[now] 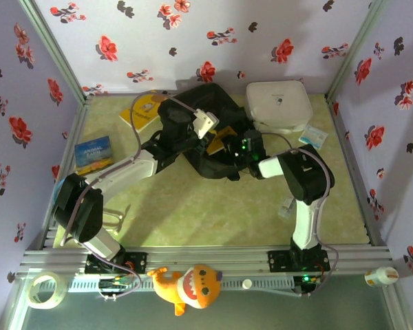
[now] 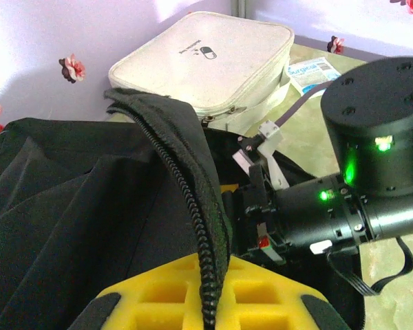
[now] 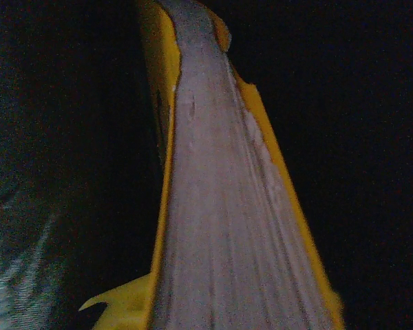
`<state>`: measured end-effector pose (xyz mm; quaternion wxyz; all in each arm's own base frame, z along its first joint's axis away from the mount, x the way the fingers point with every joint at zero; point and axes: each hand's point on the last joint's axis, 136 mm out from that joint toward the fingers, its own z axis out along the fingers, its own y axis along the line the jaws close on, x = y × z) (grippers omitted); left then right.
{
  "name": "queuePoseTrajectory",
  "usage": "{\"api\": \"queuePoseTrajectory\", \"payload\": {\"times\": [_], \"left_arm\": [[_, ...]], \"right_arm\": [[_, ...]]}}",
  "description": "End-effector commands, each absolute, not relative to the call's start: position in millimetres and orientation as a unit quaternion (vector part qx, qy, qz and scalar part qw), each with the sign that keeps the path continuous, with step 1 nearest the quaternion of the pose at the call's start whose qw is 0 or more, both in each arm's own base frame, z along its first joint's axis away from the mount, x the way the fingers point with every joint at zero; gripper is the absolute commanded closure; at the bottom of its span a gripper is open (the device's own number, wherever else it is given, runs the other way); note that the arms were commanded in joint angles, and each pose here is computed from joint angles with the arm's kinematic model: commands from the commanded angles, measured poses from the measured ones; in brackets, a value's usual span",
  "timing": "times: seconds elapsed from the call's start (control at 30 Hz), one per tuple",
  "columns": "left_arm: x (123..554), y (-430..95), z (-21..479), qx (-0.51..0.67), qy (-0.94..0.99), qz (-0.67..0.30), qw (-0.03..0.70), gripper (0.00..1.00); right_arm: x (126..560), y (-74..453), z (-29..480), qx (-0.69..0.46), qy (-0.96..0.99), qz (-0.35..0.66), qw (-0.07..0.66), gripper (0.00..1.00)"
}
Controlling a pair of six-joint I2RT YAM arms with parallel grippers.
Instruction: Pack the student bag
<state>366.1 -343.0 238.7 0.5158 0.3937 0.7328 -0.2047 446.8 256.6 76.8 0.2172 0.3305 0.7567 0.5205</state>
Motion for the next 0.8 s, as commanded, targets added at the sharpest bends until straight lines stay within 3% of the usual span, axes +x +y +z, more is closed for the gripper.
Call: {"api": "queuePoseTrajectory", "payload": {"times": [0.0, 0.23, 0.5, 0.63, 0.77], "left_arm": [[366, -344, 277, 0.381, 0.698, -0.233, 0.56, 1.0], [373, -347, 274, 0.385, 0.693, -0.23, 0.565, 1.0], [374, -345, 283, 0.378, 0.687, -0.235, 0.574, 1.0], [368, -345, 291, 0.38, 0.679, -0.248, 0.577, 1.0], [364, -343, 295, 0.378, 0.676, -0.254, 0.58, 1.0]], "right_arm": [[446, 271, 127, 0.275, 0.749, 0.565, 0.209, 0.84], [402, 284, 153, 0.216, 0.75, 0.609, 0.142, 0.86], [390, 280, 234, 0.13, 0.689, 0.674, 0.234, 0.87], [397, 279, 214, 0.142, 0.713, 0.645, 0.236, 0.86], [417, 264, 156, 0.19, 0.773, 0.558, 0.234, 0.85]]}}
